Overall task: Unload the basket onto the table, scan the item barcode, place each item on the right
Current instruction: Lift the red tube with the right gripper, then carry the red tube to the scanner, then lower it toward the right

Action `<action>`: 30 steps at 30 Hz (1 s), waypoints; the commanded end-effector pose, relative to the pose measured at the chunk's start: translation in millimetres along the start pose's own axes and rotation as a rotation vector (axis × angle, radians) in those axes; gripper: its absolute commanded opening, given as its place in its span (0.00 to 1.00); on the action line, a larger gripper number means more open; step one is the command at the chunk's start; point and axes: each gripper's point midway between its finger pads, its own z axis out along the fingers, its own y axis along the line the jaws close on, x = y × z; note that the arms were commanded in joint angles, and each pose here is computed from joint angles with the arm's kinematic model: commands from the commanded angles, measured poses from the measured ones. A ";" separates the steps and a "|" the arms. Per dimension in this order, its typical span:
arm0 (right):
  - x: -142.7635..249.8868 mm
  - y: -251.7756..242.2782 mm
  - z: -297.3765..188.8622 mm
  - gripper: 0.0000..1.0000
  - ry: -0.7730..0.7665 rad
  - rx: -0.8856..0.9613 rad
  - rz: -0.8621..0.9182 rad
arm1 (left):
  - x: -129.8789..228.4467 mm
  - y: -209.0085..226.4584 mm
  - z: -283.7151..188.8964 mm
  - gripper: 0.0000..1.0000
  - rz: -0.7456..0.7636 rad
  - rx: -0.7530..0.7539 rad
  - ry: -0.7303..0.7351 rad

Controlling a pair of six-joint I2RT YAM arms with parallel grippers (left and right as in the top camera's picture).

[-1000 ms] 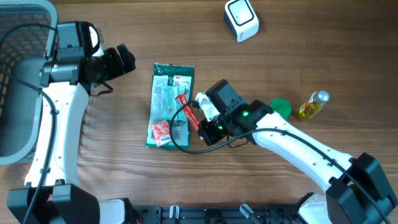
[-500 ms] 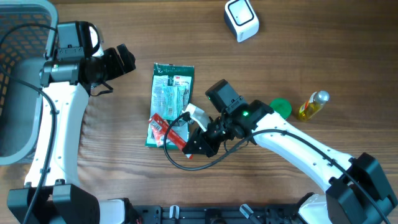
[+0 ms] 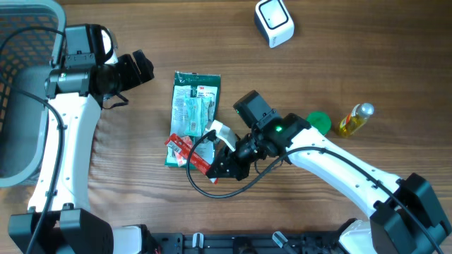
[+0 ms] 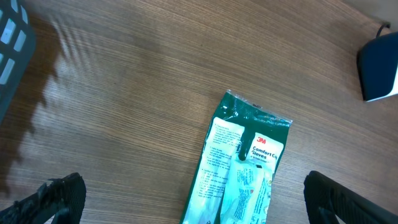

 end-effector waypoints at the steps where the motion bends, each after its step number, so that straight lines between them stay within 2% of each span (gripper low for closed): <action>1: -2.5 -16.9 -6.0 0.04 0.008 0.126 -0.030 | -4.7 -2.7 -4.0 1.00 0.020 0.014 -0.014; 8: 4.6 -92.1 -35.4 0.04 0.065 0.601 -0.023 | -4.7 -2.7 -4.0 1.00 0.020 0.014 -0.014; 12: -25.8 -87.4 -60.5 0.04 0.021 0.649 -0.037 | -4.6 -2.6 -4.0 1.00 0.020 0.014 -0.013; 16: -75.2 -82.1 -130.4 0.04 -0.067 0.803 -0.041 | -4.7 -2.7 -4.0 1.00 0.020 0.015 -0.013; 20: -110.8 -81.6 -195.0 0.04 -0.137 0.962 -0.138 | -4.7 -2.7 -4.0 1.00 0.020 0.015 -0.013; 25: -125.9 -120.0 -255.9 0.04 -0.142 1.263 -0.207 | -4.7 -2.7 -4.0 1.00 0.020 0.015 -0.013; 30: -130.9 -170.2 -288.8 0.04 -0.095 1.487 -0.199 | -4.7 -2.7 -4.0 1.00 0.020 0.015 -0.013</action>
